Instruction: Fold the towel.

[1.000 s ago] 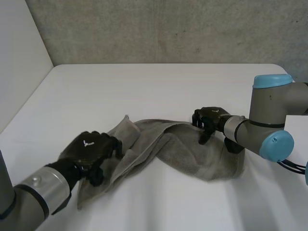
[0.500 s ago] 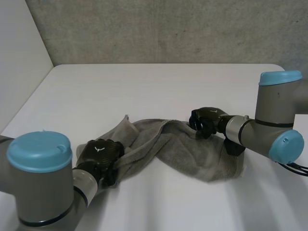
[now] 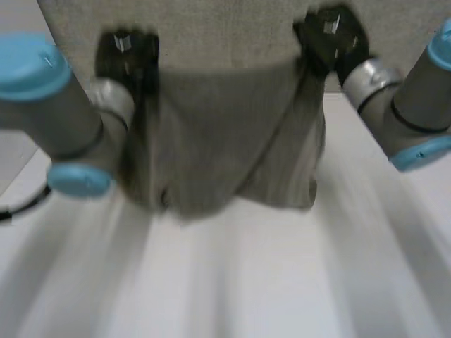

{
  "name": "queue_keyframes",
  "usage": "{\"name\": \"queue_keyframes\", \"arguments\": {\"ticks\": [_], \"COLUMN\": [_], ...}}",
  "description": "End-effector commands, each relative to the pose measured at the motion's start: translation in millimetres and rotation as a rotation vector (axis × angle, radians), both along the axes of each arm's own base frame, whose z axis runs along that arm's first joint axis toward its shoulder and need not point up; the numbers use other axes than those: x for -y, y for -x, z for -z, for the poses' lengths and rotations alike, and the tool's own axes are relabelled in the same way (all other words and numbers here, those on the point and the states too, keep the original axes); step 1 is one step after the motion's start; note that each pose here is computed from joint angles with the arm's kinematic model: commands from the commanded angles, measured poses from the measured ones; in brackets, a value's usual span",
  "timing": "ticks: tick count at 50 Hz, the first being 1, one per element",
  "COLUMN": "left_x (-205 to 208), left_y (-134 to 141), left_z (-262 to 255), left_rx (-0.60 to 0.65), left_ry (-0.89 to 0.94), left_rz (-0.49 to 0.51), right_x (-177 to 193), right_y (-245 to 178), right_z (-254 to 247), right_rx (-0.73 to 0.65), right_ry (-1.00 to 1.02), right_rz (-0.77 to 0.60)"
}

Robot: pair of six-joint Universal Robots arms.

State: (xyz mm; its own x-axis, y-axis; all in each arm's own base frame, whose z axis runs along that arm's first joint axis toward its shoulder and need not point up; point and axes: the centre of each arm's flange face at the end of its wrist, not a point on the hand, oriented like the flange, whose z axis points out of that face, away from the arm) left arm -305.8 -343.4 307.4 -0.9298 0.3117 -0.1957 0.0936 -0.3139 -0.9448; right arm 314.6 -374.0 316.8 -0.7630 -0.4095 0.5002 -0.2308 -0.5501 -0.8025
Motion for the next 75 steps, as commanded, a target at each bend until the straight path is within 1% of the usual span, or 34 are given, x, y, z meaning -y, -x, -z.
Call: {"name": "queue_keyframes", "arguments": {"ticks": [1, 4, 8, 10, 11, 13, 14, 16, 17, 19, 20, 22, 23, 25, 26, 28, 29, 30, 33, 42, 50, 56, 61, 63, 66, 68, 69, 71, 72, 74, 75], "left_x": [25, 22, 17, 11, 11, 1, 1, -13, -13, -36, -36, -58, -58, -75, -75, -89, -90, -94, -98, -100, -100, -102, -105, -105, -105, -105, -105, -105, -105, -105, -105], "left_y": [-16, -19, -20, -20, -20, -19, -19, -24, -24, -35, -35, -49, -49, -59, -59, -64, -64, -66, -67, -65, -64, -64, -65, -65, -65, -65, -65, -66, -66, -66, -66], "left_z": [-99, -107, -98, -71, -70, -31, -30, 18, 18, 50, 50, 79, 79, 105, 105, 125, 125, 132, 137, 137, 136, 141, 142, 141, 139, 139, 139, 139, 139, 140, 140], "left_rx": [-0.13, -0.133, -0.113, -0.064, -0.064, 0.006, 0.006, 0.077, 0.077, 0.136, 0.136, 0.207, 0.208, 0.295, 0.295, 0.386, 0.386, 0.42, 0.446, 0.444, 0.441, 0.447, 0.45, 0.449, 0.448, 0.448, 0.448, 0.447, 0.447, 0.448, 0.448], "left_ry": [0.399, 0.418, 0.384, 0.297, 0.297, 0.176, 0.176, 0.009, 0.008, -0.13, -0.131, -0.239, -0.239, -0.303, -0.303, -0.341, -0.341, -0.353, -0.36, -0.357, -0.346, -0.363, -0.368, -0.364, -0.361, -0.359, -0.359, -0.36, -0.36, -0.361, -0.361], "left_rz": [-0.03, -0.027, -0.018, 0.015, 0.015, 0.059, 0.059, 0.091, 0.091, 0.099, 0.099, 0.087, 0.087, 0.079, 0.079, 0.083, 0.083, 0.085, 0.088, 0.093, 0.093, 0.096, 0.1, 0.099, 0.097, 0.097, 0.097, 0.095, 0.095, 0.095, 0.095], "right_x": [-13, -16, -18, -24, -24, -34, -34, -49, -50, -71, -71, -94, -94, -113, -113, -119, -119, -119, -118, -122, -120, -108, -103, -99, -96, -92, -92, -86, -86, -80, -80], "right_y": [-2, -3, 0, 4, 4, 7, 7, 10, 10, 15, 15, 21, 21, 30, 30, 36, 36, 36, 37, 40, 39, 34, 29, 21, 18, 12, 12, 8, 8, 6, 6], "right_z": [-65, -60, -52, -44, -43, -26, -26, -4, -4, 29, 30, 70, 70, 104, 104, 130, 130, 142, 157, 162, 141, 125, 120, 128, 133, 138, 138, 147, 147, 161, 161], "right_rx": [0.135, 0.123, 0.099, 0.061, 0.06, -0.002, -0.002, -0.101, -0.102, -0.232, -0.232, -0.367, -0.367, -0.468, -0.469, -0.496, -0.496, -0.499, -0.504, -0.509, -0.468, -0.456, -0.466, -0.493, -0.515, -0.57, -0.571, -0.635, -0.635, -0.688, -0.688], "right_ry": [0.3, 0.272, 0.217, 0.158, 0.157, 0.077, 0.077, -0.028, -0.028, -0.185, -0.185, -0.357, -0.358, -0.487, -0.487, -0.548, -0.548, -0.56, -0.566, -0.589, -0.541, -0.484, -0.499, -0.512, -0.502, -0.448, -0.448, -0.393, -0.393, -0.374, -0.374], "right_rz": [0.016, 0.013, 0.015, 0.014, 0.014, 0.003, 0.003, -0.012, -0.012, -0.048, -0.048, -0.083, -0.083, -0.097, -0.098, -0.098, -0.098, -0.095, -0.083, -0.075, -0.073, -0.073, -0.115, -0.175, -0.193, -0.222, -0.223, -0.225, -0.225, -0.23, -0.23]}}
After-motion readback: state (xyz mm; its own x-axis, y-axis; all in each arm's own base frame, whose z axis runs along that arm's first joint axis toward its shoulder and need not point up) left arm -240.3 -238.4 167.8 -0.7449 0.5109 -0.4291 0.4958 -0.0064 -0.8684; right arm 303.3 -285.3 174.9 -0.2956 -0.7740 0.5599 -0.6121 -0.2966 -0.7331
